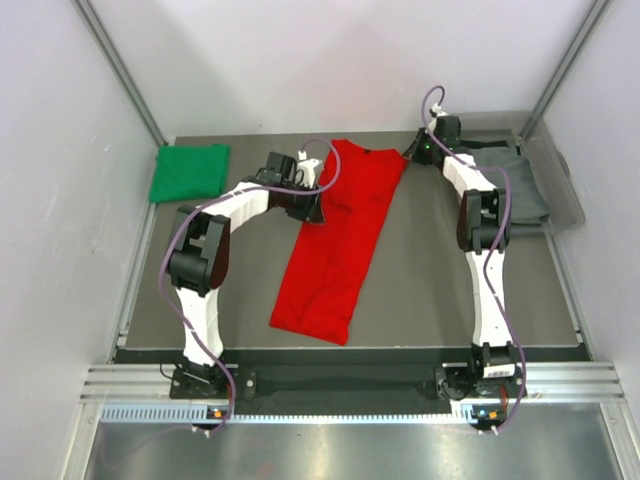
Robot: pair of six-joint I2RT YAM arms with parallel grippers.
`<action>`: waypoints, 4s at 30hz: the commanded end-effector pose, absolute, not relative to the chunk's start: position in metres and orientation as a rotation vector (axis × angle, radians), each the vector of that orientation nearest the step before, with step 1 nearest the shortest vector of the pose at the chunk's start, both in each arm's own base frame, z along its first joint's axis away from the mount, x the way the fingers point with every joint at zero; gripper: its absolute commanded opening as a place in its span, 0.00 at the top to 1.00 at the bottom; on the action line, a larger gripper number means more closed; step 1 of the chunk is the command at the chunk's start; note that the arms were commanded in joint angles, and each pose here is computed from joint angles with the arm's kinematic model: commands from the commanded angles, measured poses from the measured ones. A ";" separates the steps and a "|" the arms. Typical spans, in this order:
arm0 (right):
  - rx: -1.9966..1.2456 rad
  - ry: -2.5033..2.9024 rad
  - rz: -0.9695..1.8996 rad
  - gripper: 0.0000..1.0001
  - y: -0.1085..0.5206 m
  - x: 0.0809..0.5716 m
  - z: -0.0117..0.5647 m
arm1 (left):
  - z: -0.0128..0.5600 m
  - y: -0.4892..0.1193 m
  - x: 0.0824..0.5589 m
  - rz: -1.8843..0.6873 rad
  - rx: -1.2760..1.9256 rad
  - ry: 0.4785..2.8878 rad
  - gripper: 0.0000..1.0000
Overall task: Fold and stack the t-shirts
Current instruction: Fold the tshirt
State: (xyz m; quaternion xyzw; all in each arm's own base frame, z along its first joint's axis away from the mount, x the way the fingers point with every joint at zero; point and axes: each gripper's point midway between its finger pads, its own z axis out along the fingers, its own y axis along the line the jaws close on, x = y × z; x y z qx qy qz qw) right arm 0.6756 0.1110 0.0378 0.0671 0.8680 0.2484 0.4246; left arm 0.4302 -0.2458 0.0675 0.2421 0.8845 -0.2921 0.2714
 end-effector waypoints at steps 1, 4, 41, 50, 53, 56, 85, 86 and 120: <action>0.185 2.157 0.525 1.00 0.089 0.677 0.056 | 0.111 -0.243 0.440 -0.739 0.673 2.239 0.50; 0.141 2.143 0.572 0.98 0.096 0.677 0.059 | 0.115 -0.245 0.442 -0.749 0.677 2.224 0.50; -1.744 1.666 0.713 0.73 0.283 0.217 0.109 | 0.057 -0.161 0.290 -0.779 1.057 2.681 0.76; -2.014 1.501 0.736 0.75 0.332 0.143 0.085 | 0.038 -0.140 0.282 -0.922 0.925 2.755 0.77; -2.065 1.486 0.744 0.76 0.345 0.133 0.078 | 0.038 -0.139 0.282 -0.917 0.918 2.747 0.77; -2.100 1.457 0.752 0.77 0.356 0.126 0.076 | 0.039 -0.137 0.284 -0.917 0.900 2.740 0.77; -2.243 1.463 0.576 1.00 0.363 0.111 0.034 | 0.043 -0.123 0.291 -0.967 0.784 2.718 0.77; -2.250 1.453 0.579 1.00 0.363 0.107 0.035 | 0.044 -0.123 0.292 -0.962 0.789 2.717 0.77; -1.177 2.178 1.144 0.55 0.301 0.182 0.134 | 0.107 -0.114 0.279 -1.549 0.299 2.741 0.27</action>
